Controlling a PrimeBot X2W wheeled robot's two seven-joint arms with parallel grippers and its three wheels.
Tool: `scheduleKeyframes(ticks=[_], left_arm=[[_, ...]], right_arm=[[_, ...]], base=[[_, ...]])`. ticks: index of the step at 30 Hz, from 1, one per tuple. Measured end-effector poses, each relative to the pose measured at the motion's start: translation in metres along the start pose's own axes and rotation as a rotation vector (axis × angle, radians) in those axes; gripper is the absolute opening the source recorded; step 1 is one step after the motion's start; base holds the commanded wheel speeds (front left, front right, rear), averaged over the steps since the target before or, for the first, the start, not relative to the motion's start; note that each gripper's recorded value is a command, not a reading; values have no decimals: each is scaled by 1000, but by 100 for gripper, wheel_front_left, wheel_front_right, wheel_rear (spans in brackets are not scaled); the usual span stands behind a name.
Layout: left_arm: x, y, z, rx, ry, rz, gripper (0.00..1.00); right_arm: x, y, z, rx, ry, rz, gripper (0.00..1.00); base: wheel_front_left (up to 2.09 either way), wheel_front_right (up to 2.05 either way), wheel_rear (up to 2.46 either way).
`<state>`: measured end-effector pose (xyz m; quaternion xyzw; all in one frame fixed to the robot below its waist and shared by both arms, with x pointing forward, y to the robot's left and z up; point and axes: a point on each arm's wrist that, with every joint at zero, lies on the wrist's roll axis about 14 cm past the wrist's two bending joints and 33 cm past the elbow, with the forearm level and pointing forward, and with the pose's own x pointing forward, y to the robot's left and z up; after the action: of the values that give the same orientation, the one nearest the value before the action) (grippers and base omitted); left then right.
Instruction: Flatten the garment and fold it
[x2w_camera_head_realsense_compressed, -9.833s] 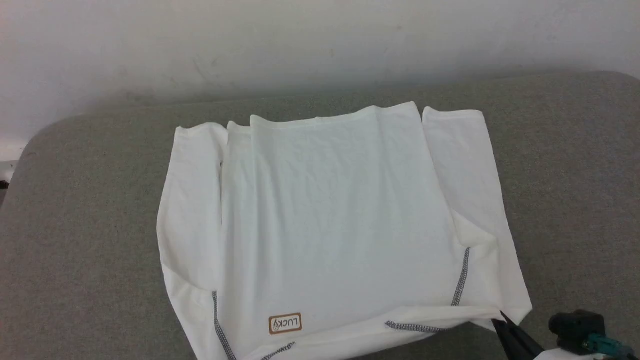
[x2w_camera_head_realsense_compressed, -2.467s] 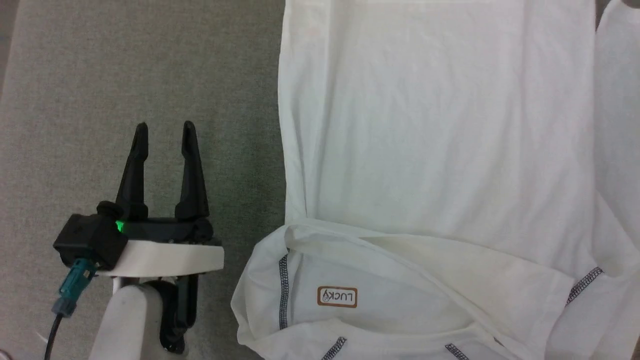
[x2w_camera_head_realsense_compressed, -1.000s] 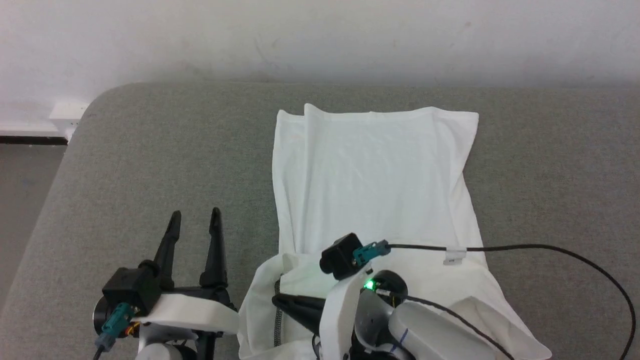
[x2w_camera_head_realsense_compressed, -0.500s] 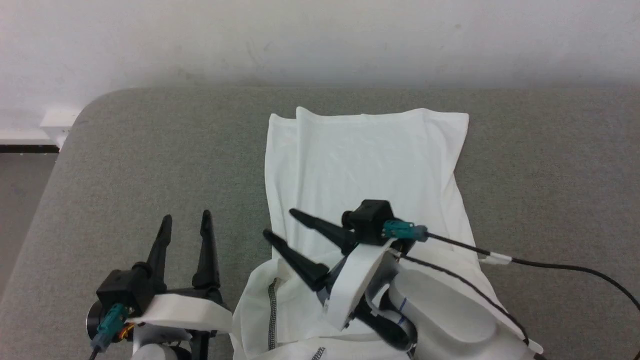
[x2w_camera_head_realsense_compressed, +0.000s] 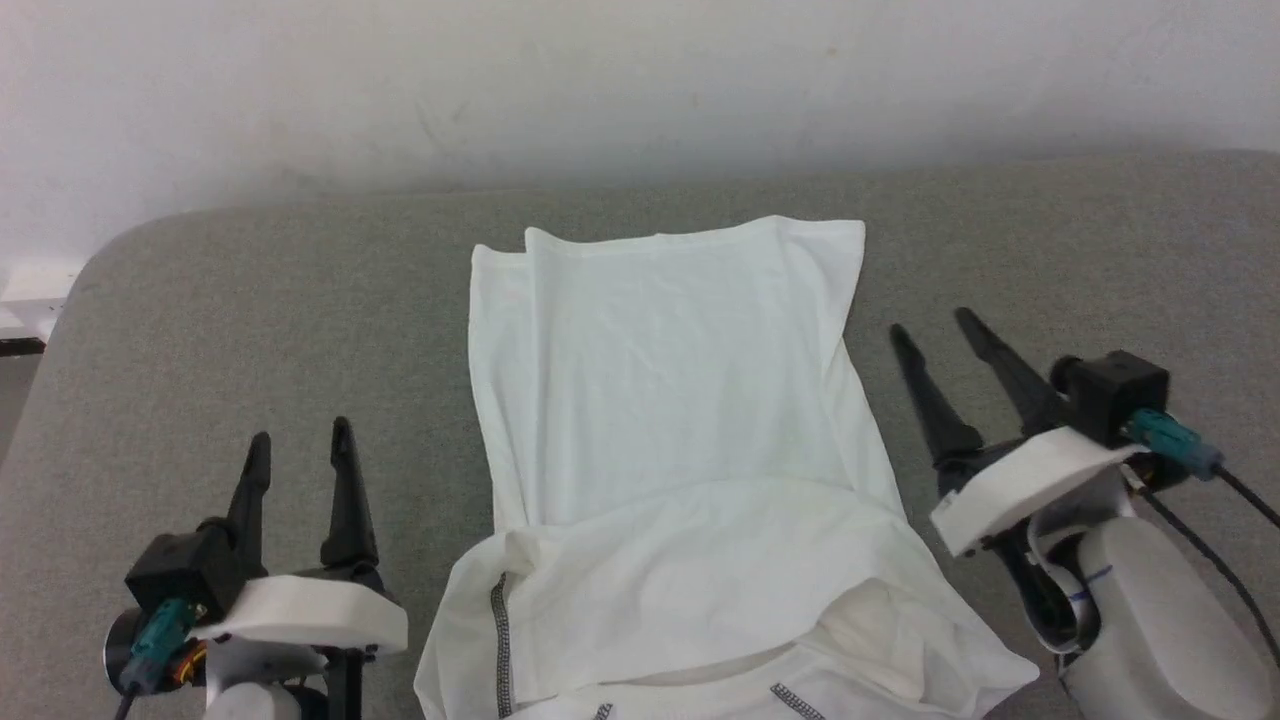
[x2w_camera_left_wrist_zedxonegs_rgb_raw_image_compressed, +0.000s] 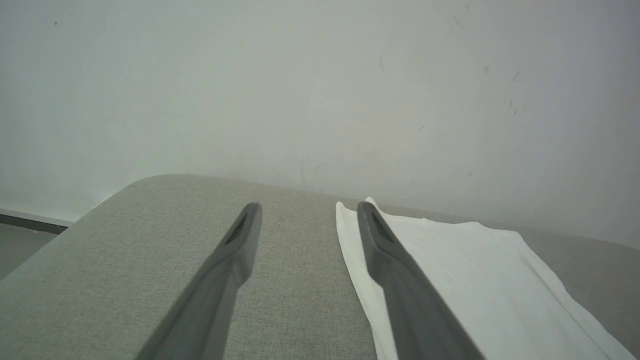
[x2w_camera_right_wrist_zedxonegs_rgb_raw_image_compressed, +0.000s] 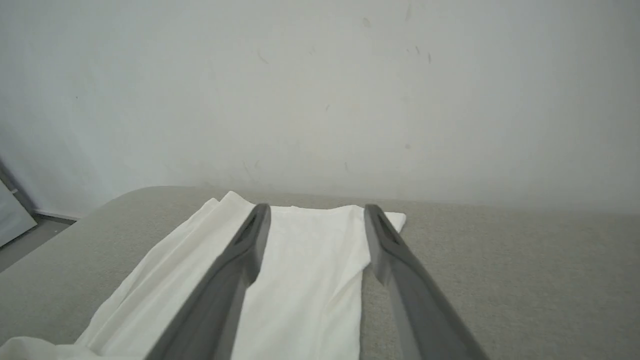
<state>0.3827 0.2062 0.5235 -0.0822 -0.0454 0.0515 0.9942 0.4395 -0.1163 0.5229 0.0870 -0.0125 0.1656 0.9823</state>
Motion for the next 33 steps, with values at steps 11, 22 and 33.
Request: scheduleKeyframes(ticks=[11,22,33], left_arm=[[103,-22,29,-5,-51,-115,100],[211,-57,-36,63,288,-283,100],[213,-58,-170,162,848,-318,100]], right_arm=[[-25,-57,7,-22,12,-223,100],[-13,-66,-16,-5,45,-252,100],[-32,-94,-39,-17,104,-347,100]], base=[[0,0,0],[0,0,0],[0,0,0]])
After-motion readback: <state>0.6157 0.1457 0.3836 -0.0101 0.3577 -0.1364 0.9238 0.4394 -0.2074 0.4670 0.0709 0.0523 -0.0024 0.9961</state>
